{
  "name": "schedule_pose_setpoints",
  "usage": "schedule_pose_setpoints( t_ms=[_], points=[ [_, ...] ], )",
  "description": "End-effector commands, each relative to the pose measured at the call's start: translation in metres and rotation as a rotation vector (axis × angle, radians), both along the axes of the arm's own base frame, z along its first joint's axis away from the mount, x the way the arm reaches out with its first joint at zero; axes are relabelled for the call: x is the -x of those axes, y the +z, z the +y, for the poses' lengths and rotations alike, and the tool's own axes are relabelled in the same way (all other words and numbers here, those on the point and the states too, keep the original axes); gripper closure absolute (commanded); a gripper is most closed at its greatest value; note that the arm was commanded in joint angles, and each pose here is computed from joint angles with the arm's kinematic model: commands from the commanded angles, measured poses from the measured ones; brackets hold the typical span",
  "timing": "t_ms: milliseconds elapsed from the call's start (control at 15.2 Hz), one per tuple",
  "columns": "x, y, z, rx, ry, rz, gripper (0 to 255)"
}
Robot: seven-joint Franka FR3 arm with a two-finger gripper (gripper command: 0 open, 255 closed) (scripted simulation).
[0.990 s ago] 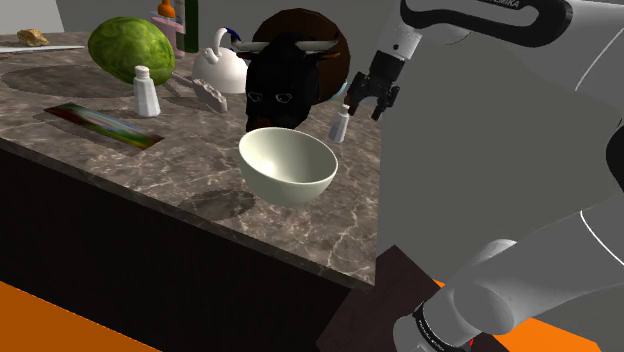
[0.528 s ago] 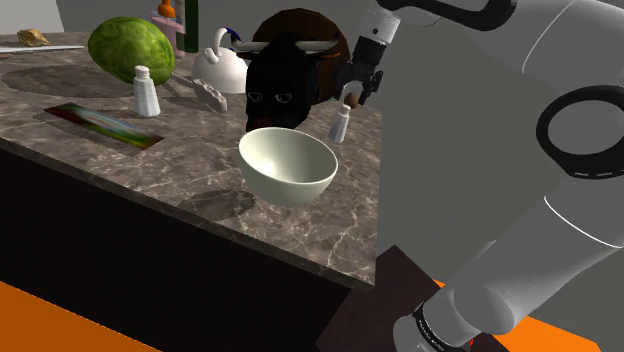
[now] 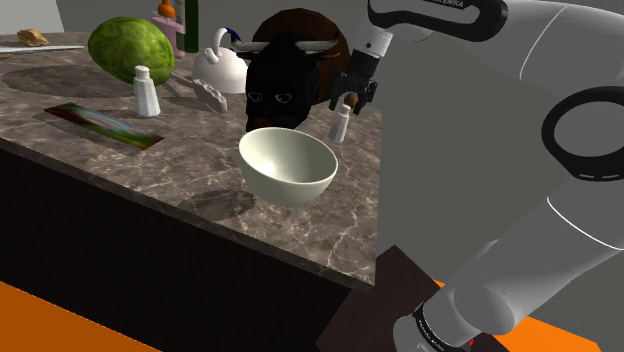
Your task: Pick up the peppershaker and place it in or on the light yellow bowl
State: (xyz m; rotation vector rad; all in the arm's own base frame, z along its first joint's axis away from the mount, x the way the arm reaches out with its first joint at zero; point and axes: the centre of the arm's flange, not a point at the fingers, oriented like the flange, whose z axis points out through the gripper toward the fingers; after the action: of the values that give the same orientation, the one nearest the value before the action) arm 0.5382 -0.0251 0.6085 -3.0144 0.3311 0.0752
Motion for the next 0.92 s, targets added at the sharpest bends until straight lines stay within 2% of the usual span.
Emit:
schedule_pose_setpoints(
  t_ms=[0,264,330,858],
  points=[
    [0.0001,-0.0006,0.0000,0.000,0.000,0.000,0],
    [0.0001,-0.0006,0.0000,0.000,0.000,0.000,0],
    [0.0001,-0.0006,0.0000,0.000,0.000,0.000,255],
    [0.0003,-0.0006,0.0000,0.000,0.000,0.000,255]
  ],
)
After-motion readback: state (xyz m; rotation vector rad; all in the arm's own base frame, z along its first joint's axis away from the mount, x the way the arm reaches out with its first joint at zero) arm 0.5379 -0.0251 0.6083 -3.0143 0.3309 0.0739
